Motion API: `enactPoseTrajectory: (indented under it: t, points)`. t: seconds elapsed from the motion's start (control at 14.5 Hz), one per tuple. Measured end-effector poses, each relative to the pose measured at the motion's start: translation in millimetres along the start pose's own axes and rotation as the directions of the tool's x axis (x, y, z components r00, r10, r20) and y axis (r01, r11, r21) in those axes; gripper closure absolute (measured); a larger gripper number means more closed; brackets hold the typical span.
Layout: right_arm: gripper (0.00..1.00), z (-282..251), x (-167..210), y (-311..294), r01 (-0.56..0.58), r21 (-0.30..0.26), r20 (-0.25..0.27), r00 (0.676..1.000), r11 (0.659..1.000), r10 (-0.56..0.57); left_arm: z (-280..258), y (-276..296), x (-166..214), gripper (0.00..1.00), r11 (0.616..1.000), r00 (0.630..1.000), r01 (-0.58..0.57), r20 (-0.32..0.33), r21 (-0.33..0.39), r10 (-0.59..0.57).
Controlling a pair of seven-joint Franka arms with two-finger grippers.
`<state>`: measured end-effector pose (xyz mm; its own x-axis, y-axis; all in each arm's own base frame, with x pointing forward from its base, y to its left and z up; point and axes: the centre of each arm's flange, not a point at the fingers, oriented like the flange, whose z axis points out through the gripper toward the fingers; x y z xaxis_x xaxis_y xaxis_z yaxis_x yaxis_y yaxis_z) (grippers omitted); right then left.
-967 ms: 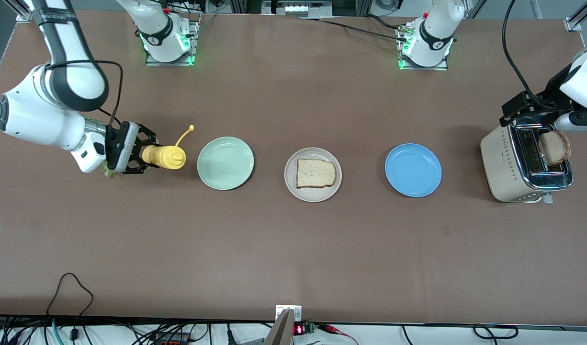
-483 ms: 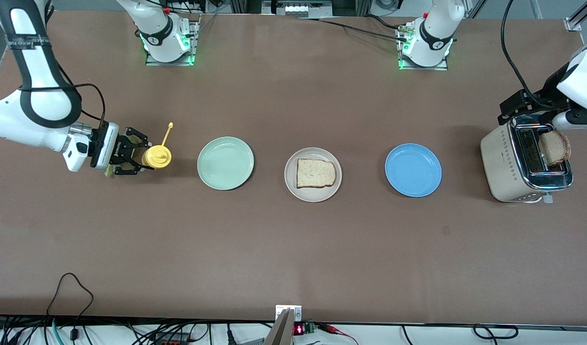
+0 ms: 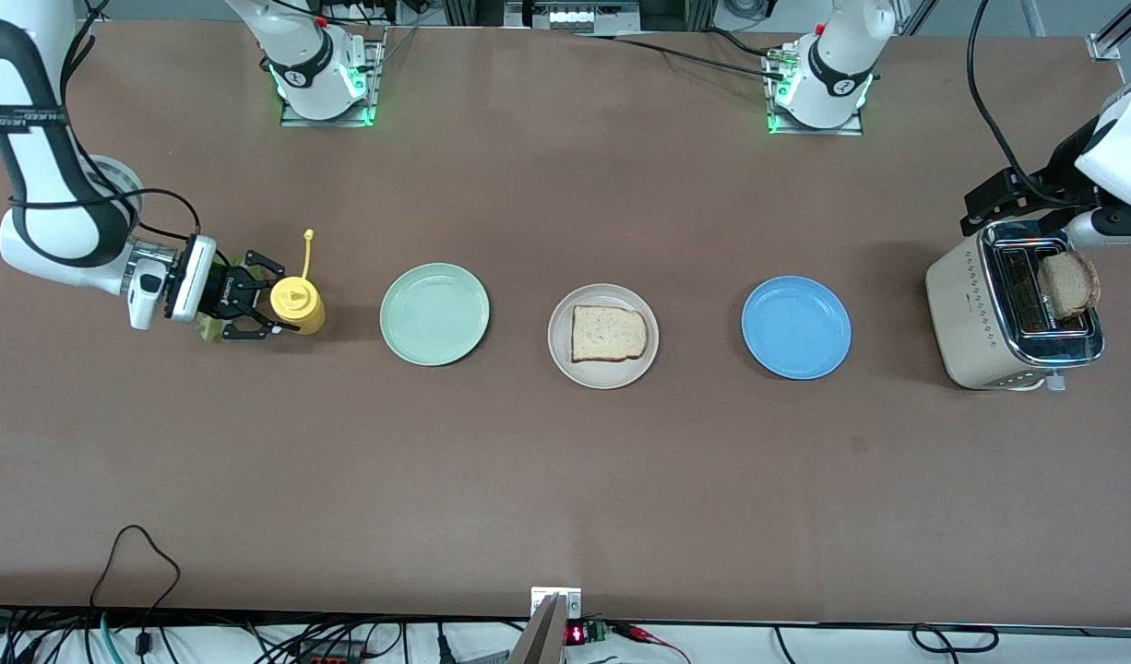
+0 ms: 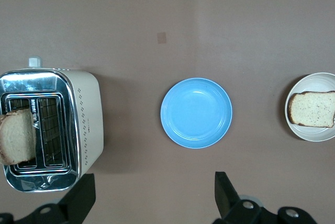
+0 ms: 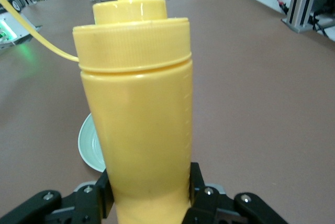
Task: Make sandwich in beige plate with both arms
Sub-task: 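Carry the yellow bottle back beside the lettuce with the right gripper, then lower the bottle onto the table and open the right gripper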
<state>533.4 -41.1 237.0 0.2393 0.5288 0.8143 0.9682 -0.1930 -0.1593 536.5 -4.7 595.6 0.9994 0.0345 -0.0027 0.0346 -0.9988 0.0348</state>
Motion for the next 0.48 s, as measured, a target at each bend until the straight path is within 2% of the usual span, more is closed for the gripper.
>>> enactPoseTrajectory:
  t: [0.28, 0.48]
  points:
    - [0.42, 5.7, -41.5, -5.2, 0.031, 0.016, -0.078, 0.997, 0.999, -0.03, 0.1, -0.8, -0.1, 0.0, 1.0, 1.0, 0.001, 0.001, 0.0, -0.001]
    - [0.42, 7.7, -50.0, -10.0, 0.059, 0.014, -0.11, 0.992, 0.998, -0.057, 0.1, -0.9, -0.2, 0.0, 1.0, 1.0, 0.002, 0.002, 0.0, -0.002]
